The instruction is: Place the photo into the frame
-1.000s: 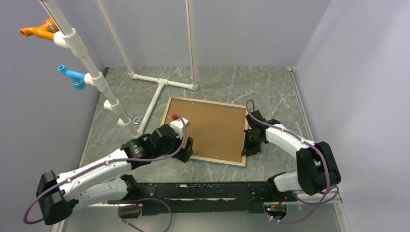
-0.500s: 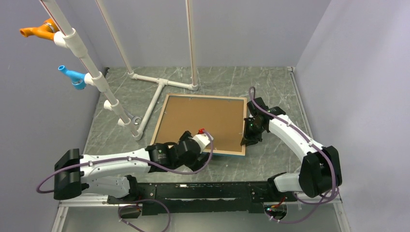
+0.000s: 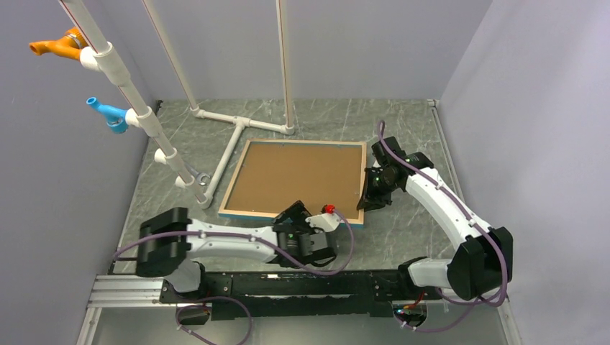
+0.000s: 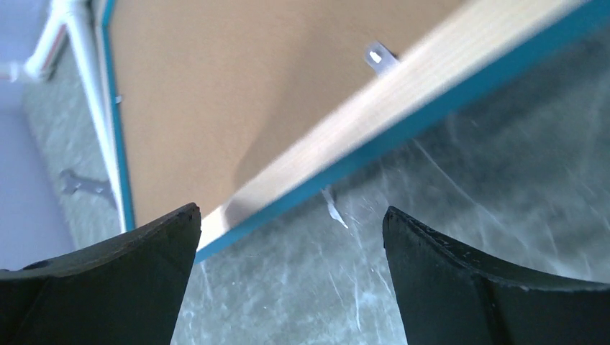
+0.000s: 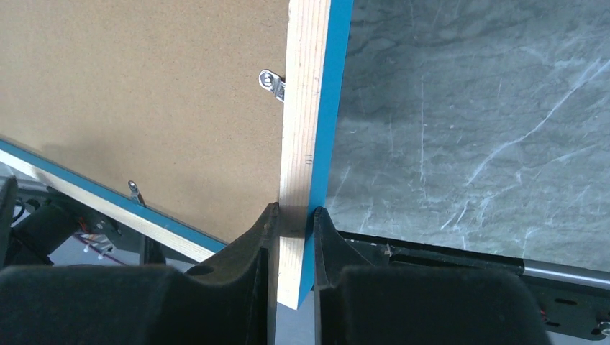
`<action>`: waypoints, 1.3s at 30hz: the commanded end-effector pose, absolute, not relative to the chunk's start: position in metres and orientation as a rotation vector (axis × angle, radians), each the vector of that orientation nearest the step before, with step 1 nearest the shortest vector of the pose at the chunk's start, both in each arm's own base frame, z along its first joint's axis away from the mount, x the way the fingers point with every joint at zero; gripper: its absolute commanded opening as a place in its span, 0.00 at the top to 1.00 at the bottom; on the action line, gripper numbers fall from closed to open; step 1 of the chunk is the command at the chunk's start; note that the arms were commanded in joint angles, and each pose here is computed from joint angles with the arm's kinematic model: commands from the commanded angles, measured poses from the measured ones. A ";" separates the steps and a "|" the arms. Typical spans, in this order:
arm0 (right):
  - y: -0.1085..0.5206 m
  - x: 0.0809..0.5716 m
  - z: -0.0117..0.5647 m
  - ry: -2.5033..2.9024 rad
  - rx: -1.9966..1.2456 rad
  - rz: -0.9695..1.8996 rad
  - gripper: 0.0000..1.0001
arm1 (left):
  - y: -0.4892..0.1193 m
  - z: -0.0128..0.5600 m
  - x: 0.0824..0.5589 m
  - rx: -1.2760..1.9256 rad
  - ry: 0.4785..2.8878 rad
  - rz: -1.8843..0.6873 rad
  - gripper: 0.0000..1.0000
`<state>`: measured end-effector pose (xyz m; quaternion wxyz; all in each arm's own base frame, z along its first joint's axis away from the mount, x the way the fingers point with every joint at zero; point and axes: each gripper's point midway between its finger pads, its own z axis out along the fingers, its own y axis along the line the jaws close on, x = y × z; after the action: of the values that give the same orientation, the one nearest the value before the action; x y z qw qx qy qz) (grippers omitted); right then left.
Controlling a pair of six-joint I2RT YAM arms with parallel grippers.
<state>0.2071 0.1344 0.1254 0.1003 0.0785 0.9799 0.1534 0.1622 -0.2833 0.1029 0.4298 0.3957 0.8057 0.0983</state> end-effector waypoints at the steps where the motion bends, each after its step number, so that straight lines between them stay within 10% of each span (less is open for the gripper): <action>1: 0.153 0.208 0.164 2.803 0.172 0.640 1.00 | -0.267 0.127 0.184 0.815 1.922 0.510 0.01; 9: 0.153 0.202 0.161 2.812 0.163 0.661 1.00 | -0.270 0.124 0.188 0.855 1.887 0.599 0.12; 25: 0.166 0.199 0.174 2.772 0.109 0.783 0.98 | -0.265 0.133 0.196 0.846 1.794 0.672 0.86; 28: 0.168 0.201 0.183 2.735 0.091 0.807 0.72 | -0.261 0.137 0.197 0.835 1.783 0.682 1.00; 39: 0.158 0.227 0.245 2.422 0.001 0.749 0.07 | -0.244 0.158 0.196 0.784 1.770 0.716 1.00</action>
<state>0.2113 0.1609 0.1980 0.1945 0.0319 0.9423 0.2706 0.1898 -0.2440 0.1211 0.4506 0.4080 0.7237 0.3267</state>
